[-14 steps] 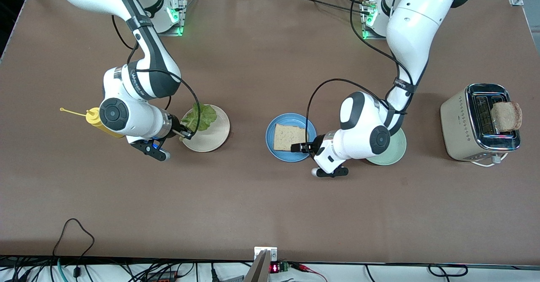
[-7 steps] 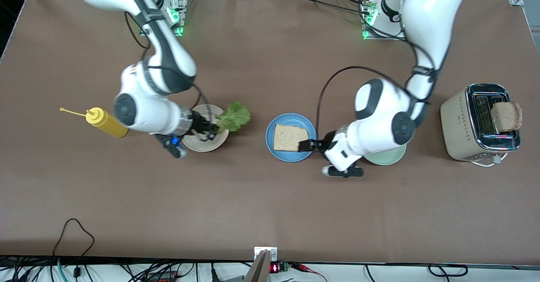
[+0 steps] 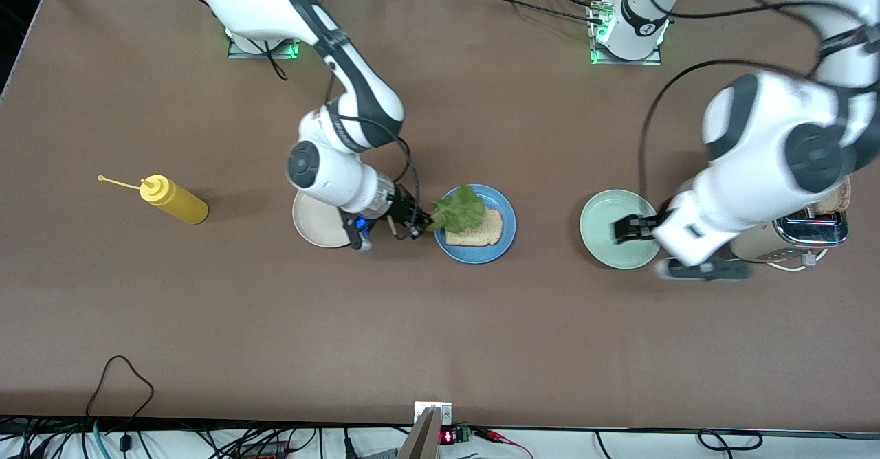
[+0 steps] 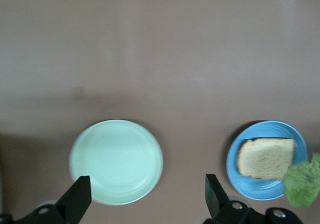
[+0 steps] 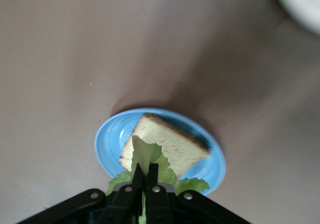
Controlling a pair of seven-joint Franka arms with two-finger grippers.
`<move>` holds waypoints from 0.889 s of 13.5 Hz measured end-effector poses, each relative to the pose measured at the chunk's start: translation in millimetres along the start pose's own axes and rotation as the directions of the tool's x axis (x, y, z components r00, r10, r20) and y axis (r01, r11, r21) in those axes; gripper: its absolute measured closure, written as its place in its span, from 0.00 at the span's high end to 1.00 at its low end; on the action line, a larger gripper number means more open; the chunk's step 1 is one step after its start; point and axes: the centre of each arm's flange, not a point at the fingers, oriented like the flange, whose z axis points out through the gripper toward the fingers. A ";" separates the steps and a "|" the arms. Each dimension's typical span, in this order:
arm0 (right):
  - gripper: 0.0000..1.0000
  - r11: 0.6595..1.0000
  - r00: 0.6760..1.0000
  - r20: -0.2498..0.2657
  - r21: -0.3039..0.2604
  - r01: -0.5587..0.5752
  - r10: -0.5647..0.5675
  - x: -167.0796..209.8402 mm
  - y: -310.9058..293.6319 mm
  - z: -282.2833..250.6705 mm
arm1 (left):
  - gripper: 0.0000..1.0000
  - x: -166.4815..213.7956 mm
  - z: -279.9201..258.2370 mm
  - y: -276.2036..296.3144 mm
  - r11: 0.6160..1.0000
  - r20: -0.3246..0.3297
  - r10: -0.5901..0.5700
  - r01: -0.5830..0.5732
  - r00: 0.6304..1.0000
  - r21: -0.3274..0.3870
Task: Make sandwich in blue plate with both arms
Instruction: 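Place the lettuce on the bread while the left gripper withdraws, then release the lettuce and move the right gripper to the mustard bottle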
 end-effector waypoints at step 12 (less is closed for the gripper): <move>0.99 0.994 0.994 -0.034 -0.044 0.104 -0.106 37.5 -36.5 -38.3 | 1.00 -89.9 -92.1 -104.1 0.998 0.009 0.005 -0.006 1.000 0.062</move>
